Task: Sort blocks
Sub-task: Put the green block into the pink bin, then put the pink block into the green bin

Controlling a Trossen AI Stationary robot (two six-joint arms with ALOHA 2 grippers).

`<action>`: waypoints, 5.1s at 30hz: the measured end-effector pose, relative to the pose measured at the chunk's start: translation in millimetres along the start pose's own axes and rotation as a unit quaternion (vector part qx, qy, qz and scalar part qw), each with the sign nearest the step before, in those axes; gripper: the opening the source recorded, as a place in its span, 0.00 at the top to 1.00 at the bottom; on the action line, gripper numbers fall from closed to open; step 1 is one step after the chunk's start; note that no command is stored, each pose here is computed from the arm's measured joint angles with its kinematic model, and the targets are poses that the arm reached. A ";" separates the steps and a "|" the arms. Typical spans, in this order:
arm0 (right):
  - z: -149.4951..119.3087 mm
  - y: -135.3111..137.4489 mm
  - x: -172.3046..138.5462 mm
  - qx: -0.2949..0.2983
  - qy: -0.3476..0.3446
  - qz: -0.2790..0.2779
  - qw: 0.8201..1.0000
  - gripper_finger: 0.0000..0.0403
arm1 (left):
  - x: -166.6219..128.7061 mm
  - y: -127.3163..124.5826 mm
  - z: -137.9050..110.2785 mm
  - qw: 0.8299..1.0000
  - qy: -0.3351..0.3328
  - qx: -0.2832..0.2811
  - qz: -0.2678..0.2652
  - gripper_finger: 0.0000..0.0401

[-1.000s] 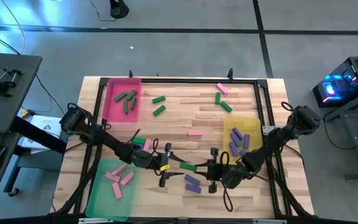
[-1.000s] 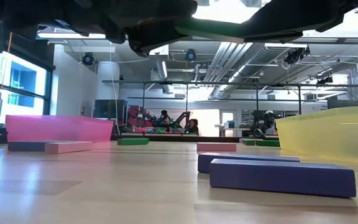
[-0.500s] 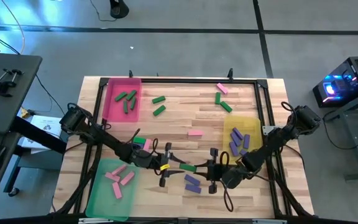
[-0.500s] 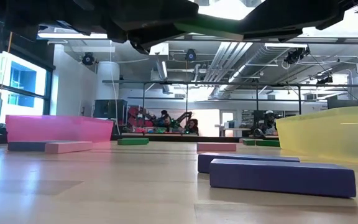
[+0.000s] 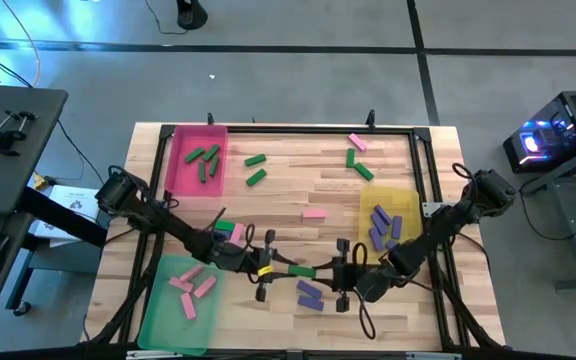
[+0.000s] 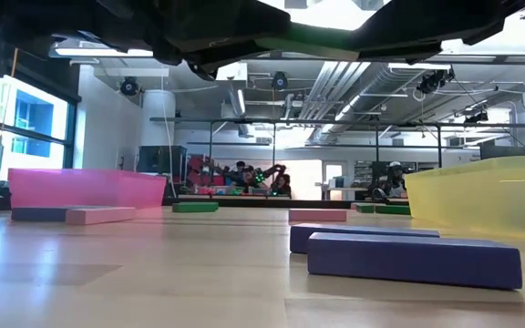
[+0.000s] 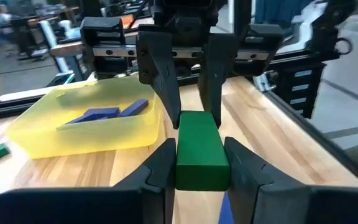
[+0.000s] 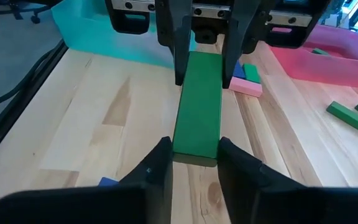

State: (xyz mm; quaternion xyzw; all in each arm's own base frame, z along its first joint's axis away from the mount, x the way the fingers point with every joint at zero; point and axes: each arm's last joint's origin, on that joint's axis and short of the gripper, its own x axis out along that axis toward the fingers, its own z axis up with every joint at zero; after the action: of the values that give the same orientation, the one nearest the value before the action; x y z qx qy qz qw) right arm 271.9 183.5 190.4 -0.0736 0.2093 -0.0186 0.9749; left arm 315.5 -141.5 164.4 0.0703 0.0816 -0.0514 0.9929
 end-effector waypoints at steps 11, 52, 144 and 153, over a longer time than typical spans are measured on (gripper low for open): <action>-1.5 -3.3 -10.7 0.063 0.043 0.021 0.997 0.53 | -41.4 11.2 20.4 0.967 0.103 0.010 0.233 0.80; -1.8 -3.6 -11.3 0.065 0.043 0.016 0.997 0.52 | -155.1 275.1 -69.9 0.640 0.495 -0.282 0.517 0.65; 1.3 0.3 -67.2 0.086 0.004 -0.098 0.991 0.52 | 87.3 142.9 -84.5 0.929 0.313 -0.137 0.140 0.83; 0.4 0.9 -66.3 0.084 0.006 -0.099 0.992 0.52 | 57.3 83.9 -17.7 0.943 0.324 -0.028 0.064 0.83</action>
State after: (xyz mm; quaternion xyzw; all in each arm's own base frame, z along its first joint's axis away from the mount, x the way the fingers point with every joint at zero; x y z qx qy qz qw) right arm 211.5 188.9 217.5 -0.0120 0.2043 -0.1329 0.9698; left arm 378.5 -61.4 148.4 0.0604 0.3959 0.0405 0.9154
